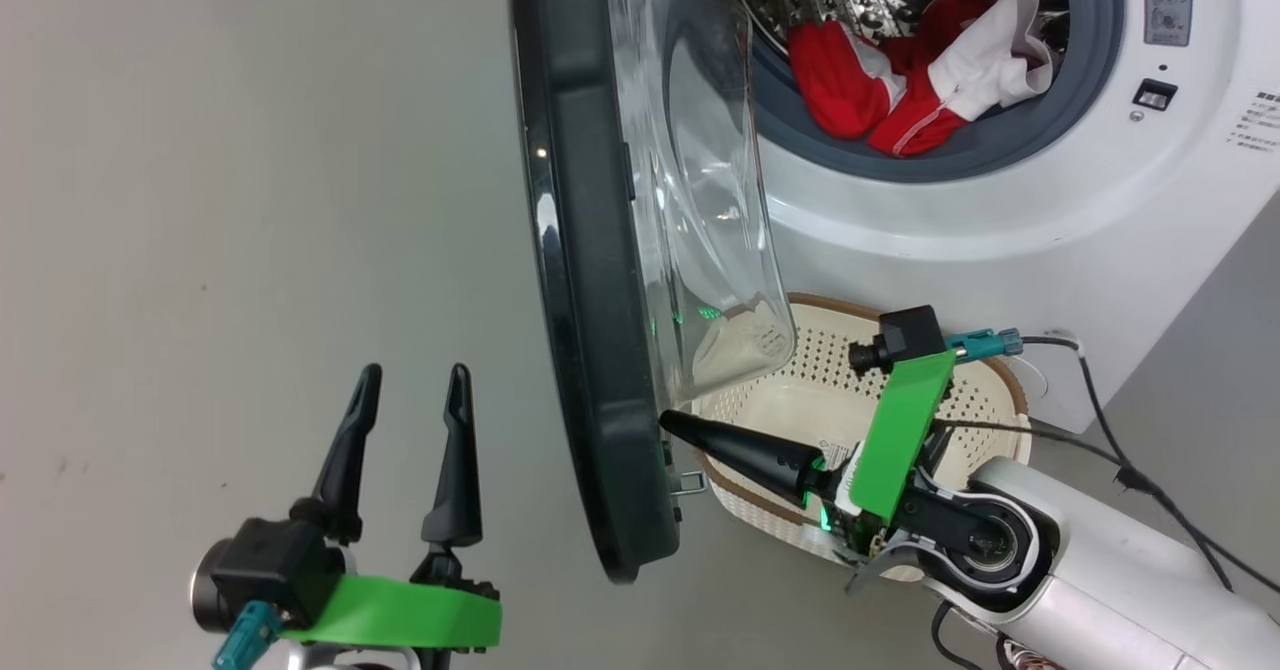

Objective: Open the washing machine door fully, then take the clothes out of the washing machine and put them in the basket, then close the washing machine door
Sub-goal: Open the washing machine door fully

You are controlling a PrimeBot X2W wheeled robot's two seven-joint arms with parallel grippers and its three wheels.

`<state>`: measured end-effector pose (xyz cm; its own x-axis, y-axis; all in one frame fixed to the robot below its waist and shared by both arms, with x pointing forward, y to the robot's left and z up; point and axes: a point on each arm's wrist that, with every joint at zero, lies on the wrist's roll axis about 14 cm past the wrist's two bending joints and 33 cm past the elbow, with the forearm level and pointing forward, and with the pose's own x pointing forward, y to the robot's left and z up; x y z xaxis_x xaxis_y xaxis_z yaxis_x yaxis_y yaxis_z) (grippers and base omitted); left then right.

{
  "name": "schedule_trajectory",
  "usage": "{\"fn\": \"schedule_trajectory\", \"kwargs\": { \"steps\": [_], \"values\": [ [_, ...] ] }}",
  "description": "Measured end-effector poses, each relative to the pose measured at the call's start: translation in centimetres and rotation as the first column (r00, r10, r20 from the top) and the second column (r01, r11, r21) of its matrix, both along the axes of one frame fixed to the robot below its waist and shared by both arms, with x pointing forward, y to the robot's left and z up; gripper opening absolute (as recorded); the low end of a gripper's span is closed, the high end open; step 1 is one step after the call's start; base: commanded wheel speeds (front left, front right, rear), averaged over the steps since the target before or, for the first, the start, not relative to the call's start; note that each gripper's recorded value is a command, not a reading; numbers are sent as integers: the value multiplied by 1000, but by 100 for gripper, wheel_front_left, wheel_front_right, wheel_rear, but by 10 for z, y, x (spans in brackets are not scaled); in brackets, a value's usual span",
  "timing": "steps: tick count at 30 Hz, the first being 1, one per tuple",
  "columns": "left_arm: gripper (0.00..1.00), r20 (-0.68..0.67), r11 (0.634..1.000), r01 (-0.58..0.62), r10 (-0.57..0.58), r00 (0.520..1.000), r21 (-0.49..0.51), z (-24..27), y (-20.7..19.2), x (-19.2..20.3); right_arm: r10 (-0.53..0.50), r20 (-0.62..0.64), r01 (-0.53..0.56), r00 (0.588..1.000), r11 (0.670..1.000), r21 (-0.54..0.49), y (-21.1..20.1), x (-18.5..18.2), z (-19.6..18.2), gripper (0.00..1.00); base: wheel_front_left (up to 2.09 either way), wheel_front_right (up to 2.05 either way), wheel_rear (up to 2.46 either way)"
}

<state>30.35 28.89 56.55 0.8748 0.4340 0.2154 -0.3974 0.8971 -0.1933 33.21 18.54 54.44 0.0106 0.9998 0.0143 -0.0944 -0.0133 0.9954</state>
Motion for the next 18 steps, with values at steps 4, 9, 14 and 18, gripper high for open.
{"fn": "schedule_trajectory", "kwargs": {
  "steps": [4,9,14,18],
  "values": [
    [100,0,1000,5,-5,1000,-5,-1,-2,-1,-46,103,50,994,998,-45,-3,7,-6,58,0,0,0],
    [100,6,1000,16,-16,1000,-7,-1,-4,0,-131,278,168,952,979,-117,-12,27,-23,100,0,0,0],
    [100,3,1000,19,-19,1000,-12,-3,-6,-2,-184,485,281,855,950,-134,-20,48,-31,100,0,0,0],
    [100,3,1000,17,-17,1000,-8,-3,-5,-2,-202,653,366,730,922,-124,-29,69,-33,100,0,0,0]
  ]
}}
